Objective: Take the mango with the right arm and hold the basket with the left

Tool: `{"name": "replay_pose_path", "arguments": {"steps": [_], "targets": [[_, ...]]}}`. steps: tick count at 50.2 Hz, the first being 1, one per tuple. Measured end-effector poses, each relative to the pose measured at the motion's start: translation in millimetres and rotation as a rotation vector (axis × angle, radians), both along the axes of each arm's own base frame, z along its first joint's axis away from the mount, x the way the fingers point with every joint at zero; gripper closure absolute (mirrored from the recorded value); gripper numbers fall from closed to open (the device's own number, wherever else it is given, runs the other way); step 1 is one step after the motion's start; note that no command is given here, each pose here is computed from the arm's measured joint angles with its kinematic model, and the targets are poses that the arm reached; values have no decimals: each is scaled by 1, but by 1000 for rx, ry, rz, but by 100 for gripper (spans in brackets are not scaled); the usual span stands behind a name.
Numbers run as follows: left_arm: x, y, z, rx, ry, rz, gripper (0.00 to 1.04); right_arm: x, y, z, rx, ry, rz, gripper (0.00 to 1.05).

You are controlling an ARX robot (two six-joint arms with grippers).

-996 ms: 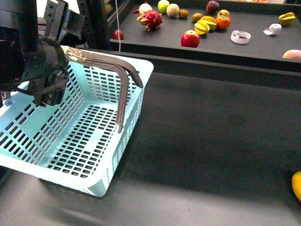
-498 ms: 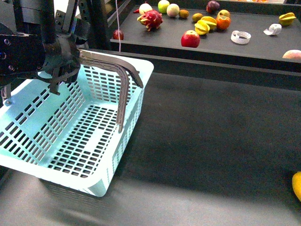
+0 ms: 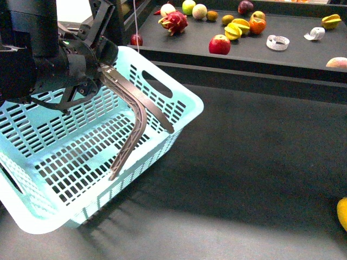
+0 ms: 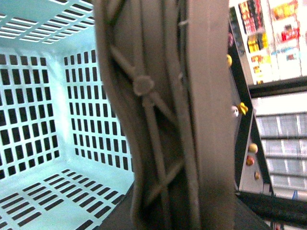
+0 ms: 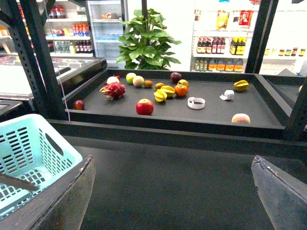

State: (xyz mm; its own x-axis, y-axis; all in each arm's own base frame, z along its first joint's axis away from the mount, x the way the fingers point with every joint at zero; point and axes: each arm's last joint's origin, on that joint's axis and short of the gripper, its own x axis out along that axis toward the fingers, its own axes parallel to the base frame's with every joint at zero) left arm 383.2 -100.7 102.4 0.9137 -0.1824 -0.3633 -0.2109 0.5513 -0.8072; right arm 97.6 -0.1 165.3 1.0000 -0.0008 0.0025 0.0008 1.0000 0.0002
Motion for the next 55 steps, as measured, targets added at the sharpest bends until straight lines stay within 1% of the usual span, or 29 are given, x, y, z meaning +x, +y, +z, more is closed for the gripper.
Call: {"name": "replay_pose_path", "arguments": {"steps": [6, 14, 20, 27, 37, 46, 55], "targets": [[-19, -19, 14, 96, -95, -147, 89, 0, 0, 0, 0, 0, 0, 8], [-42, -51, 34, 173, -218, -335, 89, 0, 0, 0, 0, 0, 0, 8], [-54, -71, 37, 236, -272, -430, 89, 0, 0, 0, 0, 0, 0, 8], [-69, -96, 40, 259, -341, -546, 89, 0, 0, 0, 0, 0, 0, 8], [-81, -115, 46, 234, -422, -649, 89, 0, 0, 0, 0, 0, 0, 8], [-90, -130, 41, 240, -437, -740, 89, 0, 0, 0, 0, 0, 0, 8], [-92, -133, 40, 266, -456, -773, 89, 0, 0, 0, 0, 0, 0, 8]]}}
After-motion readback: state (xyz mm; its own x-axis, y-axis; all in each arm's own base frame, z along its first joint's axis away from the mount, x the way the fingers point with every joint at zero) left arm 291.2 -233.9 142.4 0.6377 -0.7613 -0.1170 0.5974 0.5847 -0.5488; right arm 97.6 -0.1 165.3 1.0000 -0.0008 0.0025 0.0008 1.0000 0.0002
